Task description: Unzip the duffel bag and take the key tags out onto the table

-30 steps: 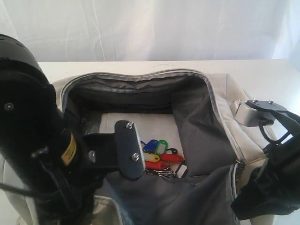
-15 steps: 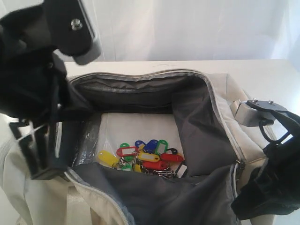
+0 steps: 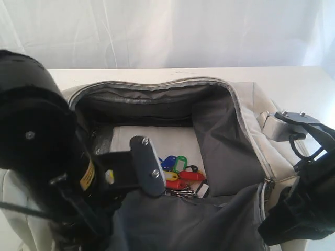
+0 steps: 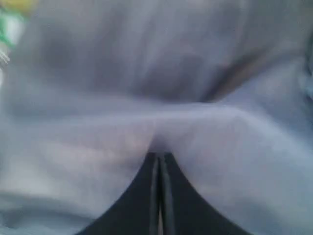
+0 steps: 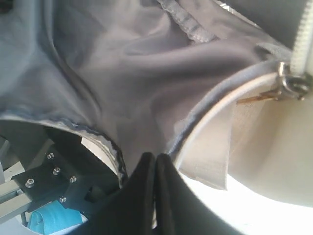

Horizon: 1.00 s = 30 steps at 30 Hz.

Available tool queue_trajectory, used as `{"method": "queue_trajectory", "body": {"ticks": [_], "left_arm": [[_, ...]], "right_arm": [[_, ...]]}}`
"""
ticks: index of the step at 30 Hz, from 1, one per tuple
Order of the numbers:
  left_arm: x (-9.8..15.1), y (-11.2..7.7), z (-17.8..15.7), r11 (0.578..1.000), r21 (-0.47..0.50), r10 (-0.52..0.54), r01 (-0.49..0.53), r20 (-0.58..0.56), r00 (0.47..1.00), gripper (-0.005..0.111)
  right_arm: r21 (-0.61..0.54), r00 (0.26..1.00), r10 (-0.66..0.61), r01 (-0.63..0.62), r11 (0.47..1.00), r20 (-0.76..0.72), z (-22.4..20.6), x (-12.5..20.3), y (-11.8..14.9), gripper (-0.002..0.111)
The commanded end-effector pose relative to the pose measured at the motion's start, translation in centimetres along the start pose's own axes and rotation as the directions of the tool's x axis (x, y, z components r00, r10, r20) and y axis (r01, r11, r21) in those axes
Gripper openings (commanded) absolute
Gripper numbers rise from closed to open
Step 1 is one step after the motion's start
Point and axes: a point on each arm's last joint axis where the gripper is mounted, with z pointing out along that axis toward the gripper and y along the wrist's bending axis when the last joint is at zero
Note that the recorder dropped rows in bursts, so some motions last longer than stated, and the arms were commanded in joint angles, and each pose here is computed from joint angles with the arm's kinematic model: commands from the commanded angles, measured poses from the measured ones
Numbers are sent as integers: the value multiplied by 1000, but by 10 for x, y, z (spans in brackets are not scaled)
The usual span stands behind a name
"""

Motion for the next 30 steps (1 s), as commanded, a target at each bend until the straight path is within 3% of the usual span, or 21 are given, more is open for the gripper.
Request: {"method": "queue_trajectory", "body": {"ticks": [1,5,9,11,15,17,20,22,26,30], "left_arm": [[29,-15,9,996,81,-28,32,-48,998,0],[53,-21,28,995,80,-56,59,-41,998,0],[60,-23,23,995,73,-74,73,5,997,0],[56,-22,5,996,60,-71,66,83,994,0],[41,-10,-52,996,-56,-43,63,303,952,0],[35,5,-79,985,-123,-65,120,378,924,0],[24,31,-97,973,-135,-121,188,392,912,0],[14,48,-97,982,-81,-126,168,379,917,0],[-18,79,-80,981,180,-140,74,390,910,0],[-50,117,-46,957,276,-186,89,348,919,0]], "right_arm": [[1,1000,4,-4,1000,-12,2,2,-1,0],[1,1000,4,-4,1000,-12,2,2,-1,0],[1,1000,4,-4,1000,-12,2,2,-1,0],[1,1000,4,-4,1000,-12,2,2,-1,0],[12,998,-42,41,999,41,-11,-6,6,0],[30,991,-83,80,996,102,-25,-11,14,0],[93,952,-169,150,984,256,-57,-17,31,0],[164,903,-229,179,970,365,-76,-18,40,0],[296,823,-320,195,935,469,-97,-9,47,0],[390,798,-379,199,899,468,-107,5,48,0]]}}
